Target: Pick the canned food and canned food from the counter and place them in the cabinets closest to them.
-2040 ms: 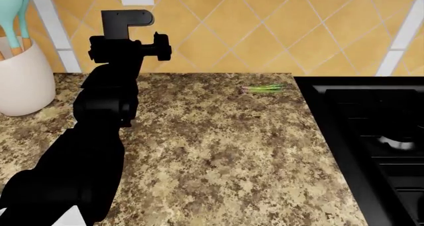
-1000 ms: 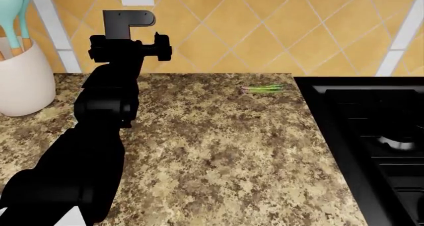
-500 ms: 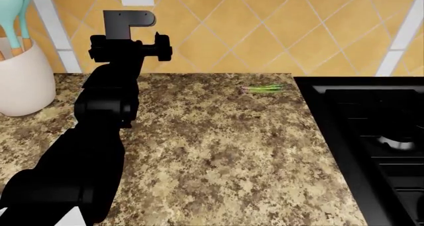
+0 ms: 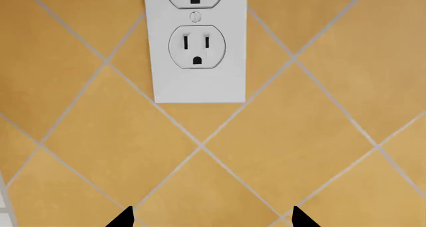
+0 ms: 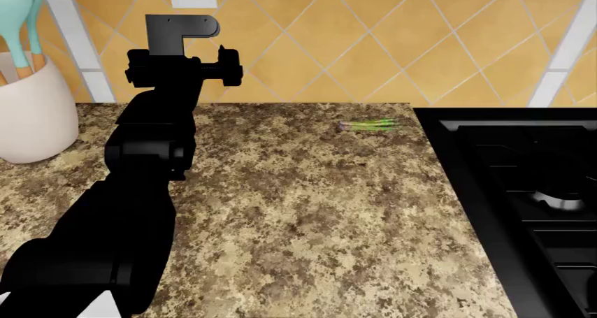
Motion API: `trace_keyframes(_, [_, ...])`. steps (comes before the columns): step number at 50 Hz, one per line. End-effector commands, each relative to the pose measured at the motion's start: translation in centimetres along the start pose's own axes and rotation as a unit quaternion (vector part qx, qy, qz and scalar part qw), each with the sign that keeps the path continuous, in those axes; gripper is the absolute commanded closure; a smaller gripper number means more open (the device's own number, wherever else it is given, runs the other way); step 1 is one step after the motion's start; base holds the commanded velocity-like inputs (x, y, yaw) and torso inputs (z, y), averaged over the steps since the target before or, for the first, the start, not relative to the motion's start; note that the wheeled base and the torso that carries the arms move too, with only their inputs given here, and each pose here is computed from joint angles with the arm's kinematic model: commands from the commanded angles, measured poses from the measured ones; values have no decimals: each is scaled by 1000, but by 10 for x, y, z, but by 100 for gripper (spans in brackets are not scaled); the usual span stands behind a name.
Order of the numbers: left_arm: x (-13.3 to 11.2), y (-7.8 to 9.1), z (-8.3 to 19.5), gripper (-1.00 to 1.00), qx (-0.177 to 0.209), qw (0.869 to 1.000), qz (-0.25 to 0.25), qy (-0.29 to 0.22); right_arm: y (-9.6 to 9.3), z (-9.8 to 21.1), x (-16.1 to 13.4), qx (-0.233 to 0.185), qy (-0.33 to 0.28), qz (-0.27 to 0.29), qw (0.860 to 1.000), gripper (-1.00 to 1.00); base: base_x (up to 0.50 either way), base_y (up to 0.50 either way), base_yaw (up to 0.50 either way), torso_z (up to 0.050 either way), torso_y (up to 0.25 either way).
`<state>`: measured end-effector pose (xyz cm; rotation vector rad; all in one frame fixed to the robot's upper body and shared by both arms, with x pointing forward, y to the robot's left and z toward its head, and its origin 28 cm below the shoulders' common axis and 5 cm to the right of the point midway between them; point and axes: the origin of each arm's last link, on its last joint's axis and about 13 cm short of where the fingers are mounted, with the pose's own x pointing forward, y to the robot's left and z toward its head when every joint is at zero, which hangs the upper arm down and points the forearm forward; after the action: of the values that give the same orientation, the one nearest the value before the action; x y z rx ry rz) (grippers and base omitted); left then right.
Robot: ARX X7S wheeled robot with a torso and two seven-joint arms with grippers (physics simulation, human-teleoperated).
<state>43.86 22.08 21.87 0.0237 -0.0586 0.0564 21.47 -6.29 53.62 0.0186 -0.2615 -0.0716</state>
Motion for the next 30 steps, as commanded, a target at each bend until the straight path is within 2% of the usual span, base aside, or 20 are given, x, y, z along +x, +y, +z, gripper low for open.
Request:
trace_keyframes(1, [0, 0, 0, -100, 0, 1000, -1, -1, 7, -18, 8, -31, 17, 27, 999, -100, 0, 0, 0, 0, 0])
trace_keyframes(17, [0, 0, 0, -100, 0, 1000, -3, -1, 8, -9, -2, -62, -17, 11, 998, -100, 0, 0, 0, 0, 0])
trace_keyframes(30, [0, 0, 0, -100, 0, 1000, -3, -1, 11, -5, -12, -66, -46, 24, 996, -100, 0, 0, 0, 0, 0])
